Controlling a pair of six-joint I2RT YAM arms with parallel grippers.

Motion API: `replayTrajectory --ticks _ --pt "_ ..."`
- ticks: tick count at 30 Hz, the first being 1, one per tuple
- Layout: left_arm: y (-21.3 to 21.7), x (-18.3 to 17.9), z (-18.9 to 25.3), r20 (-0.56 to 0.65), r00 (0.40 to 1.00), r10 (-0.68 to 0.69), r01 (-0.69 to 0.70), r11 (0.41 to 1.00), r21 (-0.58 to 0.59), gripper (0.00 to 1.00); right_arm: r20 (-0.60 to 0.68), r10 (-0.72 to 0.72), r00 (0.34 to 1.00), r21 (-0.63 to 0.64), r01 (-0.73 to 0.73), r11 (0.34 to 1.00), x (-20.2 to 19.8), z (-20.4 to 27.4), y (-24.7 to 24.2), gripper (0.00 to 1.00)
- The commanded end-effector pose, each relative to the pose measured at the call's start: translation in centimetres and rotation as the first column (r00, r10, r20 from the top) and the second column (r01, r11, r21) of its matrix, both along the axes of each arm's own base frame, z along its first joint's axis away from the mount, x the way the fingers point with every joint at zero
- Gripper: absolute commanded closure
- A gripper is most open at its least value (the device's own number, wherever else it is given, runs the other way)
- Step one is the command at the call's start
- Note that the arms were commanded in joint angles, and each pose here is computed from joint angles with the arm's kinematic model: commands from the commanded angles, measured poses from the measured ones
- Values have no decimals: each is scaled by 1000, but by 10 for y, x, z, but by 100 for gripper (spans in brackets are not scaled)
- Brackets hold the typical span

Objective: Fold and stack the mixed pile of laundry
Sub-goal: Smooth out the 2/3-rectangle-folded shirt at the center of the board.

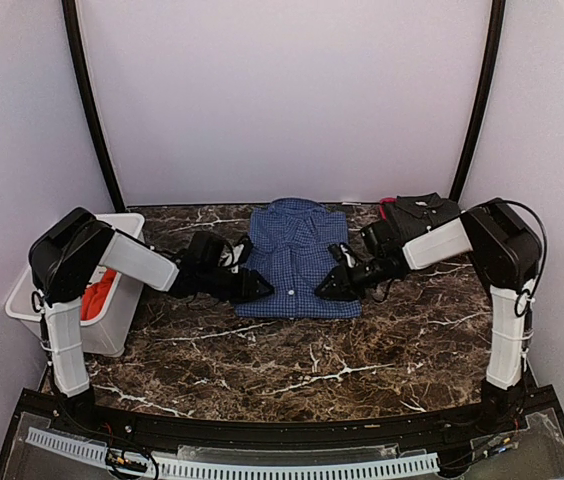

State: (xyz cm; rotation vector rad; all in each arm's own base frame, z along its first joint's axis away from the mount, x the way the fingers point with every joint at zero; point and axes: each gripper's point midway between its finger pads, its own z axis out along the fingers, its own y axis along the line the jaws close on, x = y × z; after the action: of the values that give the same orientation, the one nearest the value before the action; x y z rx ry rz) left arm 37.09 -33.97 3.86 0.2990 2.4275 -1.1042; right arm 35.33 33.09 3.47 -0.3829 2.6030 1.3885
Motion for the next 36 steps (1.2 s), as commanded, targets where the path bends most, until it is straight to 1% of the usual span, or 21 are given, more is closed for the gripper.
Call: replayTrajectory --ticks 1,2,3,5,6,7,8,9,10,11,13,16,18,21,26,32,36 --pt "2 -88 -39 -161 986 -47 62 994 87 47 -116 -24 993 -104 12 994 -58 -25 -31 72" --pt "1 -97 -34 -158 986 -55 69 994 84 47 -123 -13 992 -98 1 995 -72 -23 -34 72" --pt "3 -116 -40 -182 981 -68 86 992 96 47 -129 0 992 -94 -12 995 -86 -22 -37 73" --pt "6 -128 -18 -159 985 -72 80 996 47 47 -113 32 993 -73 -40 997 -106 -8 -42 72" --pt "7 -131 -10 -147 986 -80 85 996 27 46 -90 41 995 -58 -47 997 -111 3 -44 71" --pt "8 -132 8 -109 990 -94 96 995 11 45 -50 46 998 -43 -48 998 -112 19 -46 70" --pt "10 -130 15 -86 992 -88 90 996 27 42 -4 40 999 -40 -40 998 -109 33 -48 69" --pt "16 -123 31 -43 996 -73 76 995 66 41 47 22 999 -41 -20 999 -102 49 -50 67" --pt "20 -117 39 -17 998 -61 62 995 83 39 106 0 994 -42 4 999 -91 67 -52 66" --pt "22 -111 55 9 999 -49 48 996 76 39 154 -19 988 -49 27 998 -80 80 -55 66" --pt "32 -95 73 35 999 -12 10 998 59 39 234 -59 970 -97 83 992 -54 93 -65 66" --pt "55 -72 79 35 997 69 -71 996 59 39 278 -85 957 -173 137 975 -17 90 -74 66" --pt "68 -61 74 31 994 108 -110 990 84 39 277 -86 957 -218 150 964 4 78 -77 66" --pt "77 -48 64 29 991 133 -135 984 116 38 260 -67 963 -248 134 959 21 63 -71 67" --pt "72 -33 49 6 991 131 -130 983 132 39 249 -56 967 -268 124 955 35 44 -66 67" --pt "68 -33 29 -43 991 126 -119 983 142 41 226 -35 973 -286 101 953 41 27 -64 68" --pt "68 -32 21 -52 991 126 -117 981 152 42 222 -28 975 -287 93 953 43 22 -62 70"
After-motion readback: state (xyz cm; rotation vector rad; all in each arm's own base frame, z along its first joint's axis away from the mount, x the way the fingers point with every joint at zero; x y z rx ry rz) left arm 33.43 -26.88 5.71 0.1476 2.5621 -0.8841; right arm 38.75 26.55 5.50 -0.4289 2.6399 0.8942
